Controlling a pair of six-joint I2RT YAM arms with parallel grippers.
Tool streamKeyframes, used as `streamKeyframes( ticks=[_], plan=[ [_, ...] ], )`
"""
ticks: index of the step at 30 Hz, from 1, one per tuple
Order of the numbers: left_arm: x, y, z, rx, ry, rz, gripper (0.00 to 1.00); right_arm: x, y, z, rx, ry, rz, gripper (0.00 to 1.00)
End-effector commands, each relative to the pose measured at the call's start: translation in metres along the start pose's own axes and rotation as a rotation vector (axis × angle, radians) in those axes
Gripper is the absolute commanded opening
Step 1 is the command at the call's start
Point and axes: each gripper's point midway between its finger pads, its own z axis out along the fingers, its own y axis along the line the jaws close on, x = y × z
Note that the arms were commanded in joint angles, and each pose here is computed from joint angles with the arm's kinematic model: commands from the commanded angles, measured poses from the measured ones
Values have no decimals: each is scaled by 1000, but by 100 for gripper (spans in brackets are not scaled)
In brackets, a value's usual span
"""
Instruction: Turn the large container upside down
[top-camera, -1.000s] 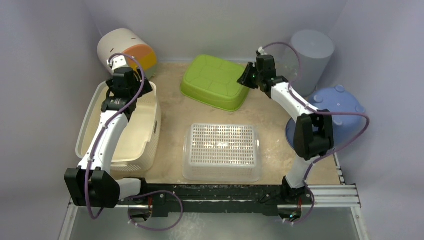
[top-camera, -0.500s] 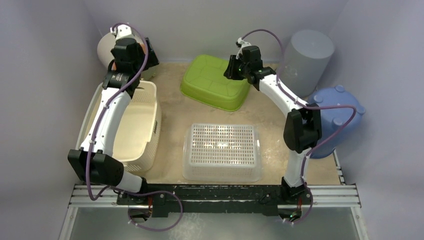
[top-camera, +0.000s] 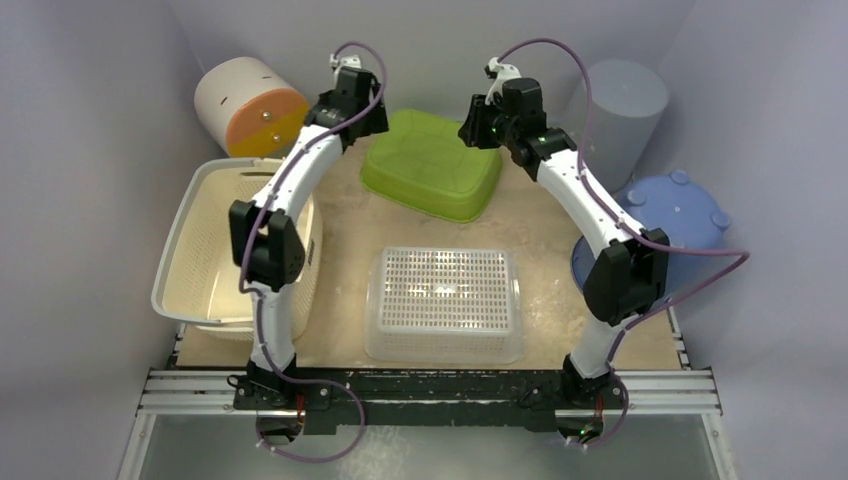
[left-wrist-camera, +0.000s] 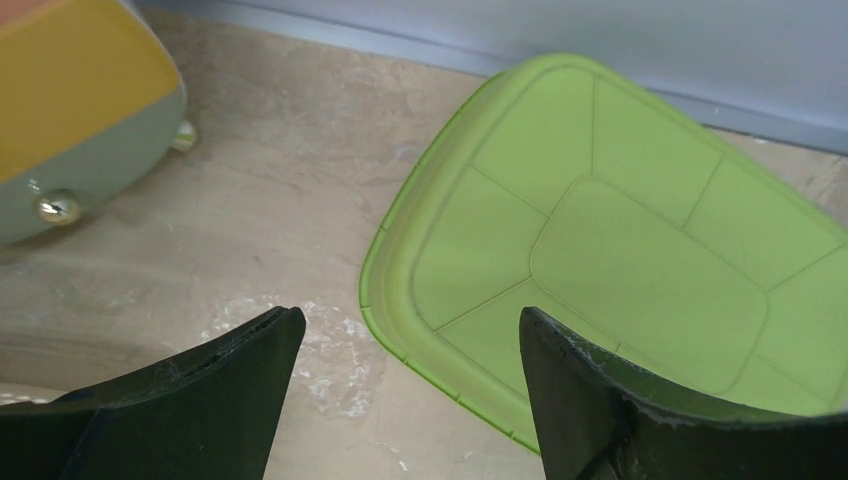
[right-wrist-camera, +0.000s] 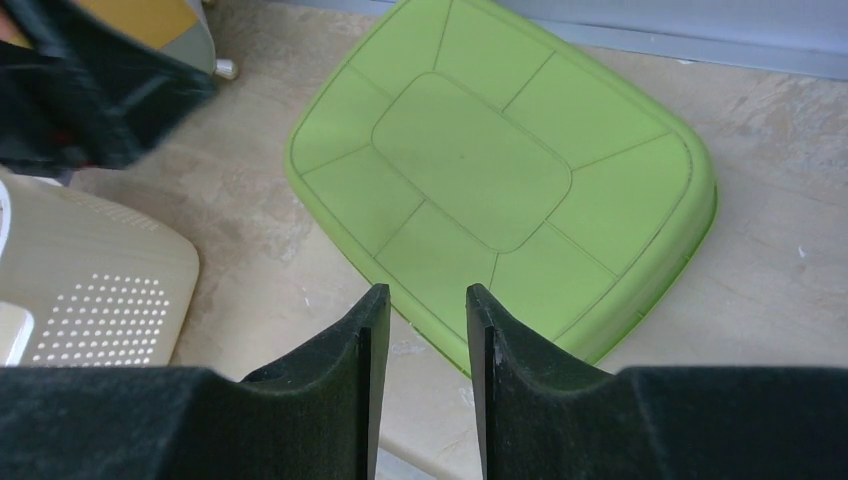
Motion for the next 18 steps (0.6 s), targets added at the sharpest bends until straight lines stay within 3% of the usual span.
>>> streamKeyframes(
  ticks=[1, 7, 18],
  plan=[
    [-22, 8, 4, -130, -66, -67, 80, -17, -2, -21, 15, -44, -39, 37],
    [0, 21, 39, -258, -57, -75, 80, -9, -9, -33, 31, -30, -44, 38],
    [51, 35, 81, -351, 32, -1, 80, 1, -20, -52, 62, -23, -52, 38]
  ],
)
